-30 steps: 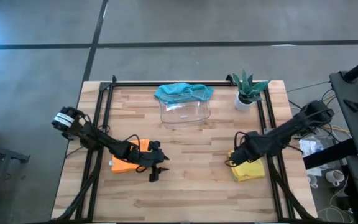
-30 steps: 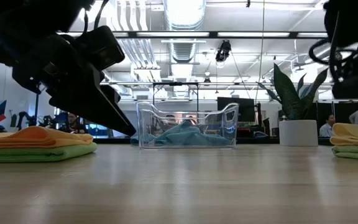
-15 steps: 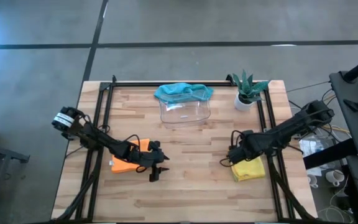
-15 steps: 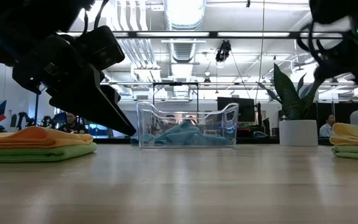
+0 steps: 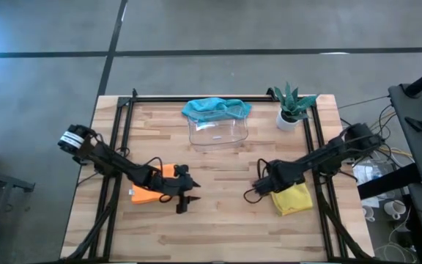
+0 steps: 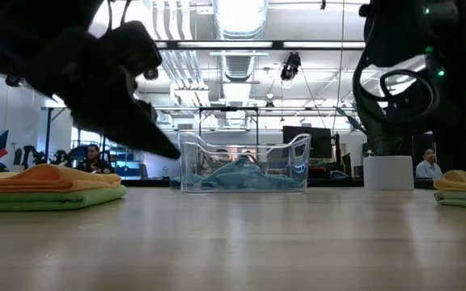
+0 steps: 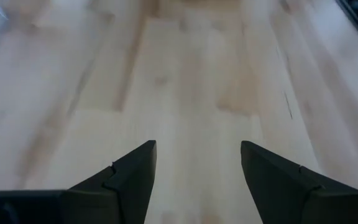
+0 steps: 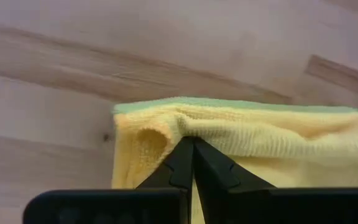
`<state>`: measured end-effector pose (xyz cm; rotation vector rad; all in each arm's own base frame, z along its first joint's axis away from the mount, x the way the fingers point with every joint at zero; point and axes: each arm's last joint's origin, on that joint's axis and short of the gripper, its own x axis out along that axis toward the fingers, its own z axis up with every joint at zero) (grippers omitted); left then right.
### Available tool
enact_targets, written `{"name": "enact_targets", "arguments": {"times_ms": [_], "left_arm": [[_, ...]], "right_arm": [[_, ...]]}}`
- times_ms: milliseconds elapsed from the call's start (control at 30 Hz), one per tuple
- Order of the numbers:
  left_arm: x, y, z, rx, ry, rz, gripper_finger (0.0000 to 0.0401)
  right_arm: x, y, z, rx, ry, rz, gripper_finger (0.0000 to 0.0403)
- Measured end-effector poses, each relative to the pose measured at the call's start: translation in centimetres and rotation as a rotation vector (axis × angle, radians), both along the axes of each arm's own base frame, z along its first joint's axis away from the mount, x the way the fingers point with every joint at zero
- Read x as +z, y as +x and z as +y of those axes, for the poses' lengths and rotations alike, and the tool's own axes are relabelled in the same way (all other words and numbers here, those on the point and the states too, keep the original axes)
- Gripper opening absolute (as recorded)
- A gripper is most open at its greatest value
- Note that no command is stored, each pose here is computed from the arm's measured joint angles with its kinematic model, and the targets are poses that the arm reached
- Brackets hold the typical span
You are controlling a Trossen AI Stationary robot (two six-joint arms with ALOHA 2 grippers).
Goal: Fold microfiber towels
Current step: Stack the yellow microfiber cloth on top of the light green microfiber cloth, then move the transparent bin to the top left of the table
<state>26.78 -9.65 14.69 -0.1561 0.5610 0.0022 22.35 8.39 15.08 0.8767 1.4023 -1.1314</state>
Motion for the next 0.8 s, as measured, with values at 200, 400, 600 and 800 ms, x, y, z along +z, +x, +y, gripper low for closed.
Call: {"name": "enact_targets", "arguments": {"times_ms": [200, 400, 600, 800], "left_arm": [[1.9, -0.5, 0.5, 0.079, 0.044, -0.084, 0.0219], [3.9, -0.9, 0.7, 0.088, 0.048, -0.16, 0.0219], [5.9, -1.2, -0.1, 0.037, 0.04, -0.315, 0.0219], [6.3, -0.9, -0.6, 0.02, 0.03, -0.387, 0.0219]], "right_arm": [[2.9, 1.0, -0.1, 0.057, -0.147, -0.118, 0.0009], [6.0, 2.1, -0.8, 0.123, -0.462, -0.311, 0.0009], [7.1, 3.5, -1.0, 0.325, -0.625, -0.409, 0.0025], [7.9, 6.3, -0.3, 0.659, -0.777, -0.526, 0.0028]]}}
